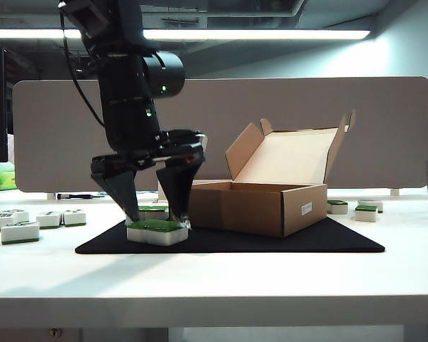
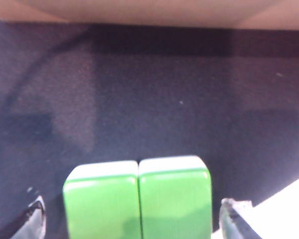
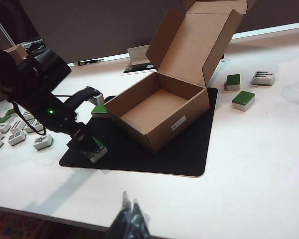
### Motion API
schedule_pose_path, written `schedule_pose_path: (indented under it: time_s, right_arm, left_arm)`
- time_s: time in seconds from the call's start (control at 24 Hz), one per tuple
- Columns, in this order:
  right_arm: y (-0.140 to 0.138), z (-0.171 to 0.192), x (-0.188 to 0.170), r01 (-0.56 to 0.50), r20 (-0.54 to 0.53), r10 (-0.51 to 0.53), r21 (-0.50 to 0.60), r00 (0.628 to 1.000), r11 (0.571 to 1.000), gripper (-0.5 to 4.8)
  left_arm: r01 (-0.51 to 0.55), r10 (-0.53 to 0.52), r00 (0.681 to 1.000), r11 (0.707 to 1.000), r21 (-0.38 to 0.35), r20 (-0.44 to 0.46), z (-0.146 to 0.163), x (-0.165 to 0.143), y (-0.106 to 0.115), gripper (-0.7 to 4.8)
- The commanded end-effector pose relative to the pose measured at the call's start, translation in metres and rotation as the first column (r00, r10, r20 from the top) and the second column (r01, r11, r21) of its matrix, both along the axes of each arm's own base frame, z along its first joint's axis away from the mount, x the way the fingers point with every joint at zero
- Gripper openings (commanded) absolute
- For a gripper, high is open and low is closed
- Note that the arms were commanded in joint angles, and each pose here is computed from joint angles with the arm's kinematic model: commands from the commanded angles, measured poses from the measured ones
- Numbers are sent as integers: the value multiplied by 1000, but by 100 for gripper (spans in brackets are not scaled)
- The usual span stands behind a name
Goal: Pick up four mahjong tiles and put them into the paper box.
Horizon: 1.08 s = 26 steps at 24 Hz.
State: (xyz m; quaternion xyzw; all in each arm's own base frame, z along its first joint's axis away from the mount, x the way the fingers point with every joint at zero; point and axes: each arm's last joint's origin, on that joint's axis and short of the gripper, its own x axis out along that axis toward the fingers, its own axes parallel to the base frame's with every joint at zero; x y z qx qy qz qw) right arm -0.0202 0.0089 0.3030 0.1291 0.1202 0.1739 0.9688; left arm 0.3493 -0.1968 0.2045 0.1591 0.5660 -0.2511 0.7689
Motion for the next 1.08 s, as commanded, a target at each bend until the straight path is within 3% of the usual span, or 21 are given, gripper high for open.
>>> schedule_pose_path:
  time_s: [0.04,0.12,0.17,0.29,0.33,0.5,0.58,0.67,0.75,0.87,1.08]
  right_arm:
    - [0,1,-3,0,27,0,-2,1000,1000,-1]
    - [0,1,-3,0,27,0,-2,1000,1000,-1]
    - [0,1,-3,0,27,0,-2,1000,1000,-1]
    - [0,1,-3,5,27,-5,-3,1000,1000,-1]
    - [0,1,-3,5,27,-5,-3,1000,1000,-1]
    - [0,1,-3,5,27,-5,-3,1000,1000,-1]
    - [0,1,-3,5,27,-5,-3,1000,1000,-1]
    - [0,1,-3,5,27,-5,-3,1000,1000,-1]
    - [0,1,-3,5,27,-5,-3,1000,1000,-1]
    - [0,1,-3,5,26,-5,-3,1000,1000,-1]
    - [0,1,-3,4,26,-4,-3,1000,1000,-1]
  left_arm:
    - [-27,27,1000,1000,-6,-4,-8,4,-3,479]
    - [-30,30,999,1000,4,-23,-17,6,-4,479]
    - [-31,31,999,999,8,-30,-19,6,-4,451]
    - [-30,30,999,1000,9,-36,-19,5,-4,292]
    - [-29,30,999,999,13,-44,-19,5,-4,268]
    - [-89,79,987,994,-61,-143,16,5,-7,268]
    - [-77,69,995,988,-133,-68,48,14,-13,268]
    - [-43,63,994,974,-222,85,72,26,-23,268]
    - [-8,60,981,962,-275,184,75,34,-30,267]
    - [11,55,967,967,-256,250,62,44,-40,267]
    - [33,11,976,979,-201,217,31,51,-49,268]
